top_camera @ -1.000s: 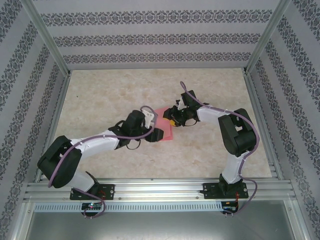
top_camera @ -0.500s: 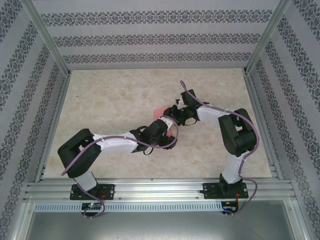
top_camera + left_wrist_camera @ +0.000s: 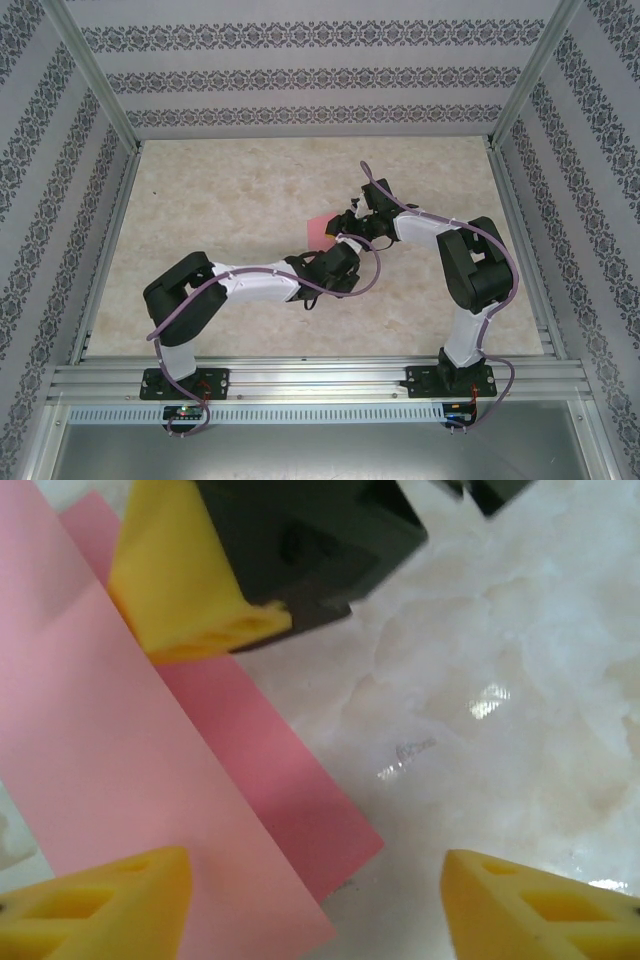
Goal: Fold a paper plane with a square sheet of paper (fold left side to right side)
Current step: Fold the triangle a second time at the center of the table.
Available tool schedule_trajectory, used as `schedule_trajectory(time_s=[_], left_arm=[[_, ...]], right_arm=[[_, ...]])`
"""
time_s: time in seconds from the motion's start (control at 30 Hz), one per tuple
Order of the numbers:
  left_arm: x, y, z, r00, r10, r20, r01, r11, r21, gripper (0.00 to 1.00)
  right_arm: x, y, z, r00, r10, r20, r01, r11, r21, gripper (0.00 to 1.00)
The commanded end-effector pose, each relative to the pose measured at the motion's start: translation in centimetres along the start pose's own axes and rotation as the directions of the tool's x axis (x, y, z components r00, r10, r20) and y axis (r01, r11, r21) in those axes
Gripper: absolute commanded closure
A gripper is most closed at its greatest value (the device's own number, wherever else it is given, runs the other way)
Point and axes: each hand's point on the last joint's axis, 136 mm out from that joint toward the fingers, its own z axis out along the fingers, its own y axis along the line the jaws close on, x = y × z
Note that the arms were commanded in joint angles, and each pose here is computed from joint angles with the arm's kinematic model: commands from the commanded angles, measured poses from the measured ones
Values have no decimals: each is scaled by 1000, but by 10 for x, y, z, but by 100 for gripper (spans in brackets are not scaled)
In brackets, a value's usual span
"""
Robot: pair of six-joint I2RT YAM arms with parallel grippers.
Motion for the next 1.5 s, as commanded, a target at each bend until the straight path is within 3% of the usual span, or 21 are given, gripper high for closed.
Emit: schedule_trajectory(time_s=[0.0,0.2,0.73,0.97,1.27,1.47], left_arm=[[2,-1,-4,999,35,-24,-35,999,-19,41],[0,1,-9,999,32,-20,-32,999,-25,65],[-7,6,-22,1000,10,16,-10,999,-33,100],[-3,7,-21,1000,-14,9,14,1000,-13,100],[-3,12,-29,994,-102,38,99,991,90,100],[-6,19,-33,982,-184,47,172,967,187,100]], right_arm=[[-3,3,1,1000,-2,-1,2,1000,-4,58],[-2,0,2,1000,-6,-2,6,1000,7,58],[-3,1,2,1000,-21,1,21,1000,22,57],[-5,7,-4,999,-43,9,43,999,10,54],[-28,15,-54,986,-73,150,76,997,-15,31],[-21,-5,-75,981,-74,177,73,997,12,31]])
